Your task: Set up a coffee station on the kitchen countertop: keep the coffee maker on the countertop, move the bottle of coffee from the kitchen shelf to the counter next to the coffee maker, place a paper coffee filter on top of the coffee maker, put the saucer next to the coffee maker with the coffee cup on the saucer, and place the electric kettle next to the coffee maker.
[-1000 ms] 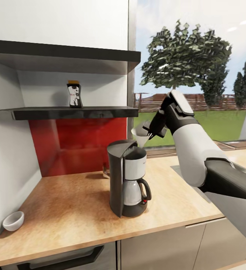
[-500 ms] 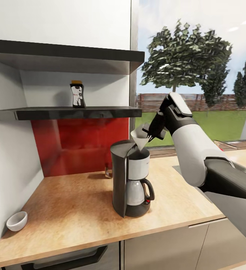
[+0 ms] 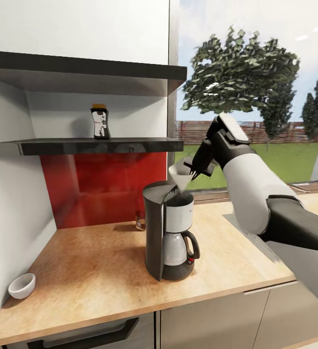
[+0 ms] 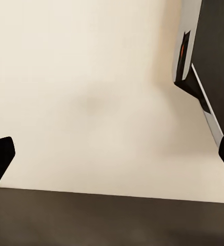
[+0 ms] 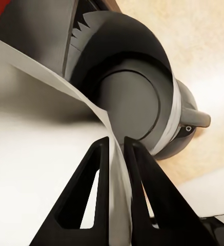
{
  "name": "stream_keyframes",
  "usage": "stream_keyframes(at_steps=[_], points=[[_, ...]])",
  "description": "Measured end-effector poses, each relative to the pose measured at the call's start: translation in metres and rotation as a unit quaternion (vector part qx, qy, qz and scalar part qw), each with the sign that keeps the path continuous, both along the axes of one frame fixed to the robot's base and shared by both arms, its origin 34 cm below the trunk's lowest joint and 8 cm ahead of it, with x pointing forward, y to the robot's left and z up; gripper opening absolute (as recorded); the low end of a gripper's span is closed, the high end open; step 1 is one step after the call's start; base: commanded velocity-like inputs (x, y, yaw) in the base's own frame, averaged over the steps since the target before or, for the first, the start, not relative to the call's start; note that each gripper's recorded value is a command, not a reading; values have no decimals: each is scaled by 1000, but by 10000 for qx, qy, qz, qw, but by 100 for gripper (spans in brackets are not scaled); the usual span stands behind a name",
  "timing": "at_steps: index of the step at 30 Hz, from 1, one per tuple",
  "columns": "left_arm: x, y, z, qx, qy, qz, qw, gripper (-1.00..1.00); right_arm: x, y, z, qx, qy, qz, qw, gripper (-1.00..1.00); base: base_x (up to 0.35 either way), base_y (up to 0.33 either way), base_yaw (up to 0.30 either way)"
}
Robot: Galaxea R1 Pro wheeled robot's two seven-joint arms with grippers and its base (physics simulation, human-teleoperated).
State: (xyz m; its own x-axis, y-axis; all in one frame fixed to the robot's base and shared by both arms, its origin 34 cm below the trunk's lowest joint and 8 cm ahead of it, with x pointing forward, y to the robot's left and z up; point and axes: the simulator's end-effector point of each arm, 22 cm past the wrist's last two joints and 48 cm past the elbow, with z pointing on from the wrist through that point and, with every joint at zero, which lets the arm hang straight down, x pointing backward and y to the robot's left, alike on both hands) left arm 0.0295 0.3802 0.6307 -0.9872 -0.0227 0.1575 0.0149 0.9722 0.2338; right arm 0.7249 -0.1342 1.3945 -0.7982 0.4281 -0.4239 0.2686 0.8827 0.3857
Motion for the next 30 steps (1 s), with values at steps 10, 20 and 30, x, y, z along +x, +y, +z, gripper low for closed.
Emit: stream_keyframes(at_steps=[10,20,30], points=[[0,-1,0,-8,2,-4,10000,100,-1,1,12,1,-45,16,10000,-100,0,0,0],[-1,-2,0,-13,11,-3,10000,100,-1,1,11,6,-33,19,10000,-100,0,0,0],[-2,-3,0,-18,11,-1,10000,100,-2,1,3,-39,86,20,10000,-100,0,0,0]])
